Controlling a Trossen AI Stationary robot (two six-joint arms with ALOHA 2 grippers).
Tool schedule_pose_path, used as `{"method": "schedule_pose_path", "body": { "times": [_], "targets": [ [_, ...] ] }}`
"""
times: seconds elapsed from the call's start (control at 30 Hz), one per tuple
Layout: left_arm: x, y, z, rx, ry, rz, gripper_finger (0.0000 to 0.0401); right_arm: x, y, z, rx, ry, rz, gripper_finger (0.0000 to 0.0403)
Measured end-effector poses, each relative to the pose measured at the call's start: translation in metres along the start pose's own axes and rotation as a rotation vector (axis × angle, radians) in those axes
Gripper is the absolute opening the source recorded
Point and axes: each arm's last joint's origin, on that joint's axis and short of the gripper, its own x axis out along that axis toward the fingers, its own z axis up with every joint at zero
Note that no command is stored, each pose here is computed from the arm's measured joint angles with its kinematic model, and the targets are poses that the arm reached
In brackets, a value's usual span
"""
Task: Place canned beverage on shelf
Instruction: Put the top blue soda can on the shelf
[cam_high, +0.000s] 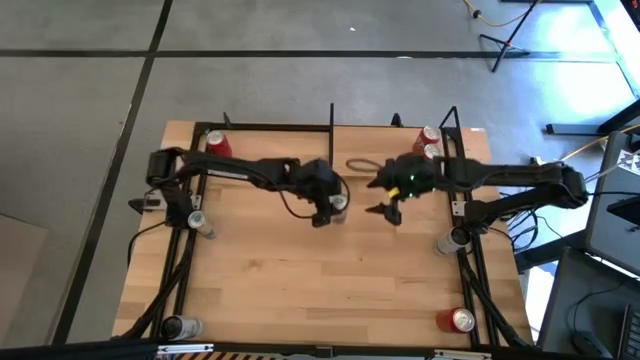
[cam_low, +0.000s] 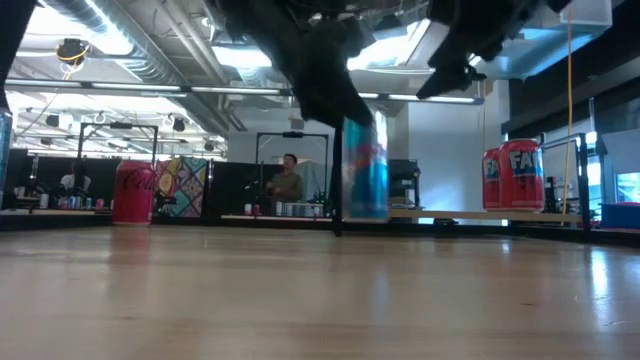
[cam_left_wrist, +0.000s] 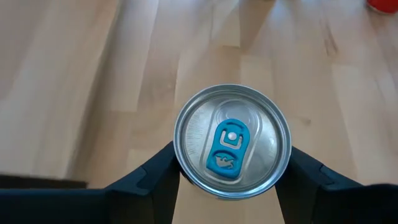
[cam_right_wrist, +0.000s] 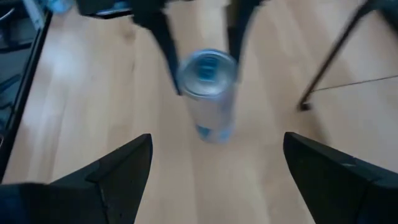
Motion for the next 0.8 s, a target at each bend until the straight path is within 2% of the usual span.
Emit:
{"method": "schedule_pose_path", "body": {
  "times": [0.2,0.37,0.5,0.63,0.8],
  "targets": [
    [0.025,-0.016,-0.009,0.005,0.022,-0.033,0.0191,0.020,0.011,-0.025,0.026,0.003,0.033,0.0348],
    [0.026,-0.024,-0.009,0.033,0.023,-0.046,0.0198,0.023,0.016,-0.029,0.017,0.010,0.021,0.0348],
    [0.026,-0.023,-0.009,0.045,0.022,-0.033,0.0226,0.023,0.015,-0.029,0.019,0.004,0.020,0.0348],
    [0.013,-0.024,-0.004,0.045,-0.001,-0.030,0.0258,0.023,0.016,-0.027,0.017,-0.016,0.027,0.0348],
    [-0.020,-0.027,0.007,0.017,-0.039,-0.033,0.0276,0.027,0.016,-0.022,0.009,-0.055,0.037,0.0348]
  ]
}}
